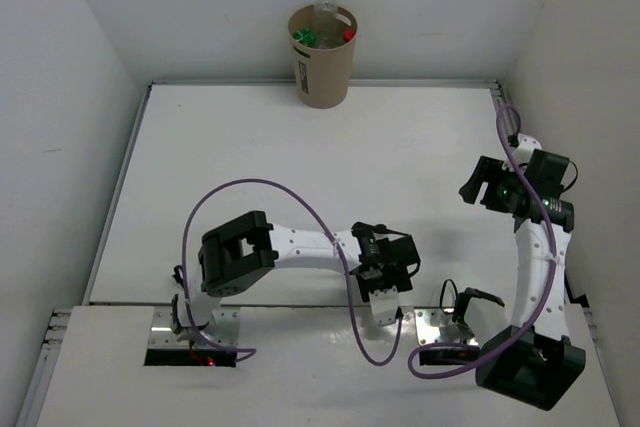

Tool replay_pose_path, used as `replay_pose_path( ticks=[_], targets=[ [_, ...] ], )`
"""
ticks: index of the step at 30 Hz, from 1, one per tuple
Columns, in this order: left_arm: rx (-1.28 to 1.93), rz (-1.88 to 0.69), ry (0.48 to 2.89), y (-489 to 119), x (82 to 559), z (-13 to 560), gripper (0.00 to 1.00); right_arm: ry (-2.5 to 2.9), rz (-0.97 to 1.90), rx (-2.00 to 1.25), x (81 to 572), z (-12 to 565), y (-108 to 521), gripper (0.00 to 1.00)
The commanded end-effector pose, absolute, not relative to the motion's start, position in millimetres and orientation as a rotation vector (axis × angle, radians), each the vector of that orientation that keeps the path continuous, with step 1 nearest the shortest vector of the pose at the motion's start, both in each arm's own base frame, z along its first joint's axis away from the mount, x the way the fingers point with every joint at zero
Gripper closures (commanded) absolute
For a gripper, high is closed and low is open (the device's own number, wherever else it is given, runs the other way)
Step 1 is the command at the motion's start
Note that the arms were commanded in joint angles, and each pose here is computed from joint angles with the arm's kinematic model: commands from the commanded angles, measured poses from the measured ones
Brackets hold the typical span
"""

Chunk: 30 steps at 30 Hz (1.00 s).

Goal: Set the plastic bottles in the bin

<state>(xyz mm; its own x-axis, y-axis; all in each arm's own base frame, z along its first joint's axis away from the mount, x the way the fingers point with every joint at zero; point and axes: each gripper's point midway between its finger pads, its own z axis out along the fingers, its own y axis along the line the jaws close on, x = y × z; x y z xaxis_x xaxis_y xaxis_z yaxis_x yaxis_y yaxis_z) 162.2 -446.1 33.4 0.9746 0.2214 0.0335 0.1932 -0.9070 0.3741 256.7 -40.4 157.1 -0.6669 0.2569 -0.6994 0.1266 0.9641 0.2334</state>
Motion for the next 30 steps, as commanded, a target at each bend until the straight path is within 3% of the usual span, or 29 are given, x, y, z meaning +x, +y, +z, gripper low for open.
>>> replay_pose_path(
  ticks=[1, 7, 13, 17, 20, 21, 24, 27, 30],
  targets=[
    [2.628, 0.096, 0.312, -446, 169, 89, 0.61, 2.256, 0.222, 0.229, 266, 169, -40, 0.28],
    [2.475, -0.009, 0.380, -437, 167, 146, 0.74, 2.252, 0.218, 0.214, 268, 173, -41, 0.29],
    [2.105, -0.300, 0.759, -417, 197, 252, 0.82, 2.237, 0.238, 0.229, 274, 182, -42, 0.29],
    [1.677, -0.442, 1.093, -382, 281, 350, 0.84, 2.232, 0.291, 0.239, 279, 183, -37, 0.29],
    [1.405, -0.582, 1.311, -366, 346, 381, 0.84, 2.236, 0.317, 0.251, 283, 181, -36, 0.29],
    [1.264, -0.587, 1.276, -339, 379, 432, 0.82, 2.233, 0.325, 0.246, 284, 183, -35, 0.29],
    [0.962, -0.748, 1.316, -298, 446, 475, 0.81, 2.238, 0.338, 0.244, 288, 185, -36, 0.30],
    [0.732, -0.869, 1.180, -265, 478, 524, 0.78, 2.241, 0.345, 0.234, 291, 189, -35, 0.30],
    [0.562, -0.919, 1.107, -223, 512, 539, 0.78, 2.251, 0.344, 0.227, 292, 189, -37, 0.30]
  ],
)
